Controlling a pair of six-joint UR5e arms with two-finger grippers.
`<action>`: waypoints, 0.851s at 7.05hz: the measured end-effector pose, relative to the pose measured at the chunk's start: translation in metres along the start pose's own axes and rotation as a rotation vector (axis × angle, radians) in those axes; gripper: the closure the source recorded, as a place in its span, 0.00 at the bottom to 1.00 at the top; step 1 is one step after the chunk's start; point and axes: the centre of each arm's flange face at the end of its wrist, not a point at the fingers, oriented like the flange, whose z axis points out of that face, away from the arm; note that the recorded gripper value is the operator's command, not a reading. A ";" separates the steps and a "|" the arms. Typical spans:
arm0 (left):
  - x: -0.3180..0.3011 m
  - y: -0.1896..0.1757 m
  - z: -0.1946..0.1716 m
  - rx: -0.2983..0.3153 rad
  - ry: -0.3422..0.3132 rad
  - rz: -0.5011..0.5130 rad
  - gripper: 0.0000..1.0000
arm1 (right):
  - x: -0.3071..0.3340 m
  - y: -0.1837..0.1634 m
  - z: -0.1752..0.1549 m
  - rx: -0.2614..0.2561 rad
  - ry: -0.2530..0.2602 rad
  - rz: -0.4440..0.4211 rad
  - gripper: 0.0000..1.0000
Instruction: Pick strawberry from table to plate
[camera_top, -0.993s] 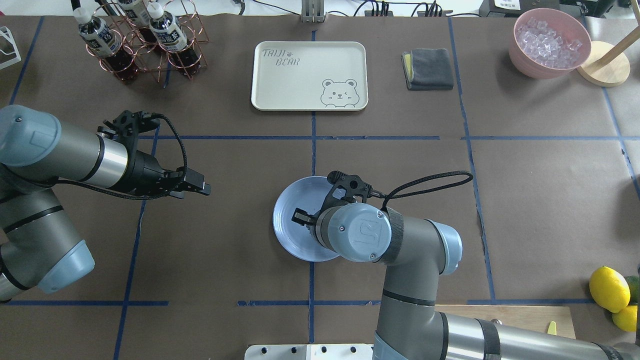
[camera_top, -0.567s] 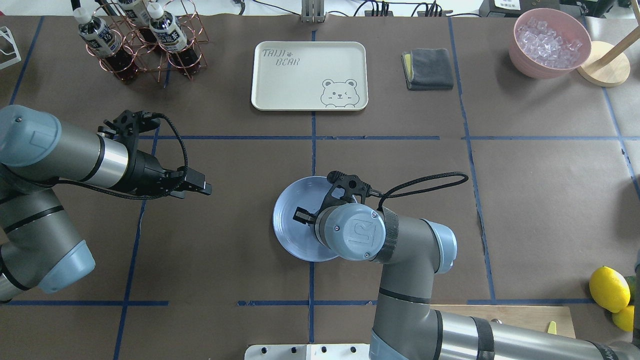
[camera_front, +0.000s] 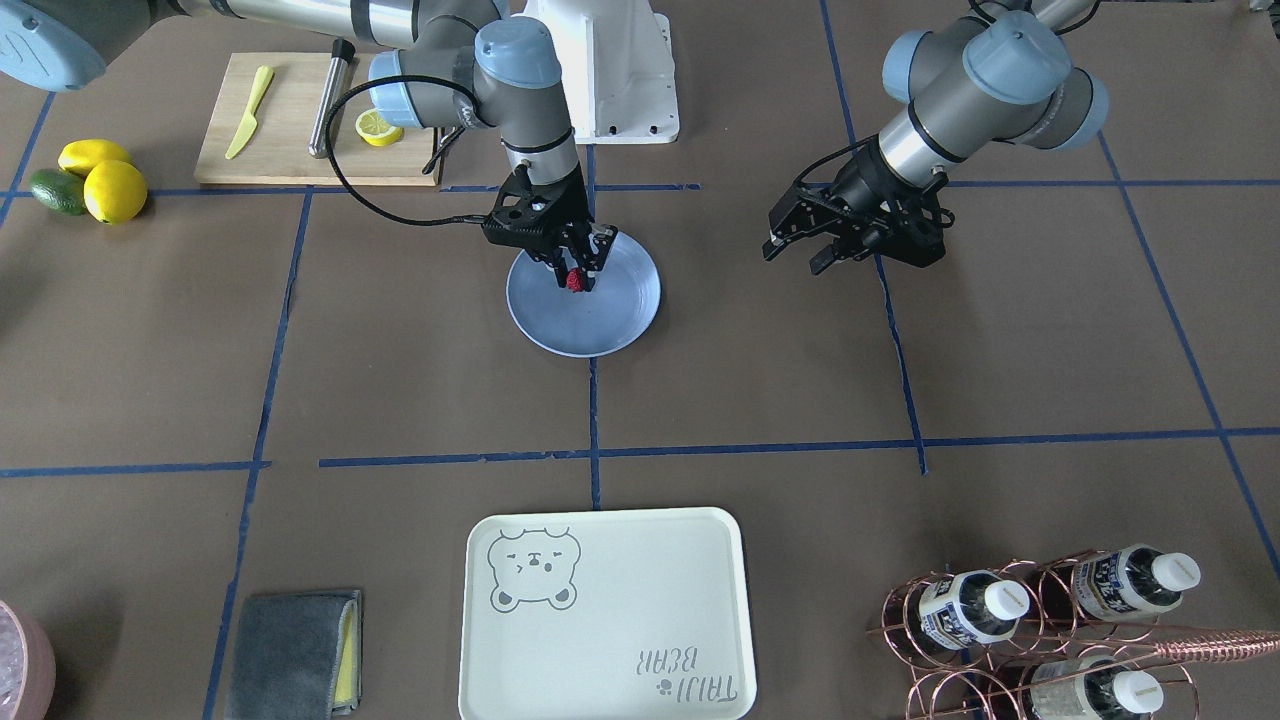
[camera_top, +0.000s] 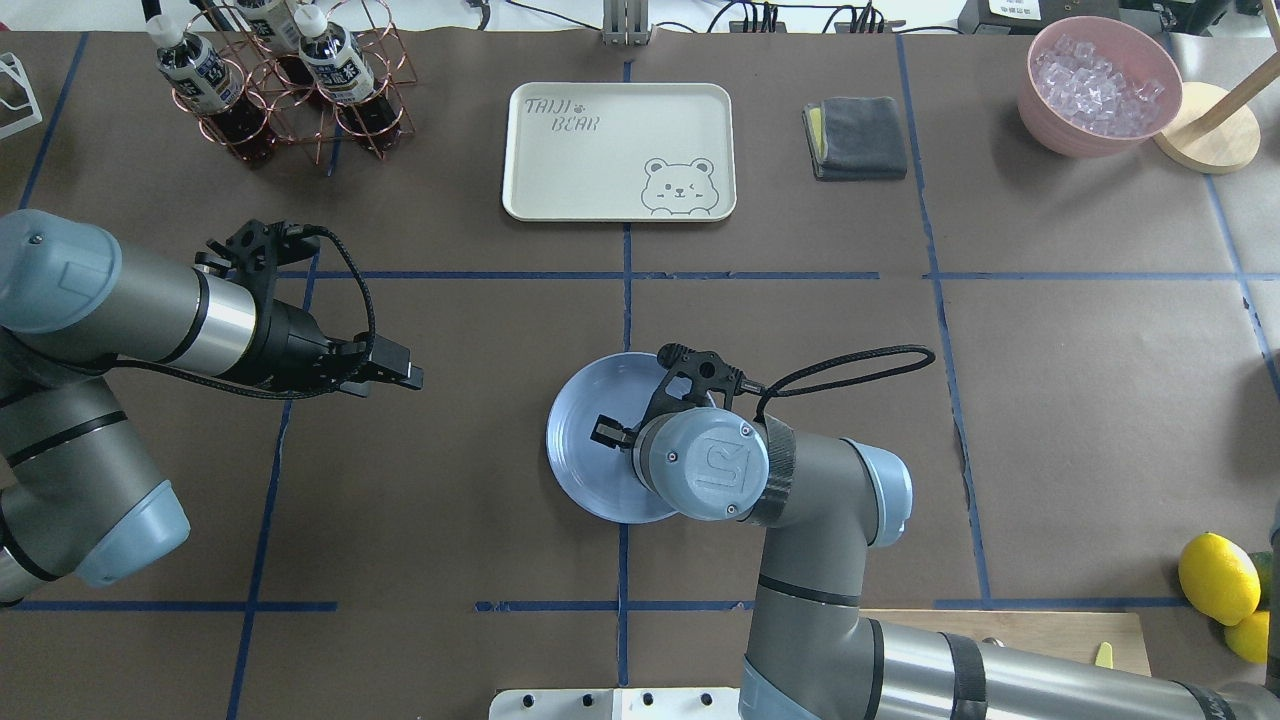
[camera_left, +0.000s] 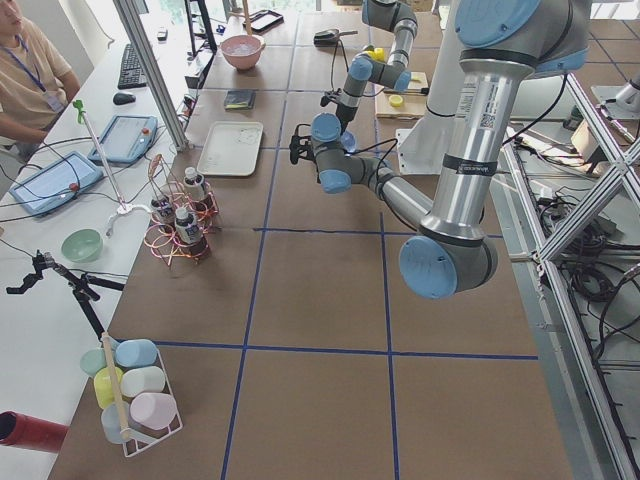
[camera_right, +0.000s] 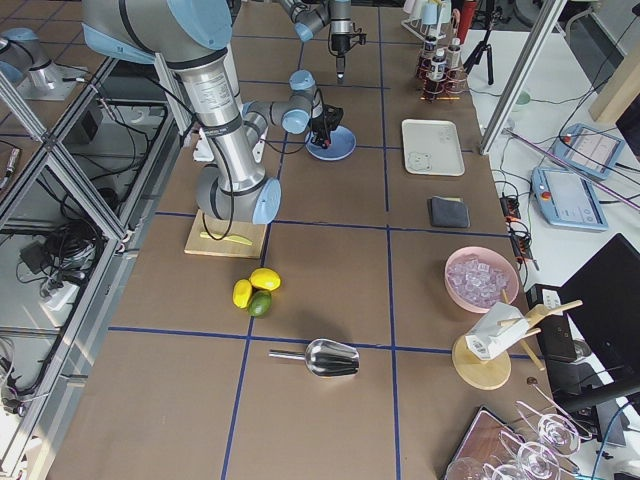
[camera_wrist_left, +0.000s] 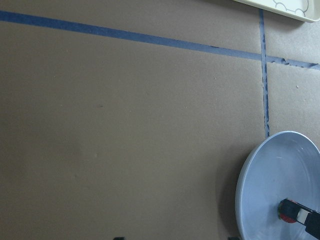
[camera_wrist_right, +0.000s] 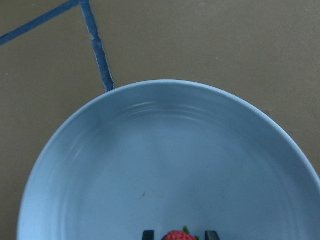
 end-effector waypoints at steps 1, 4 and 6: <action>-0.001 0.000 0.001 0.000 -0.002 -0.001 0.25 | -0.001 -0.002 -0.002 0.001 -0.004 0.001 0.00; -0.009 0.000 0.001 -0.002 -0.012 -0.003 0.25 | 0.013 -0.038 -0.059 -0.007 -0.053 0.027 0.00; -0.031 0.000 -0.007 0.006 -0.039 0.029 0.25 | 0.086 -0.104 -0.128 -0.053 -0.011 -0.011 0.00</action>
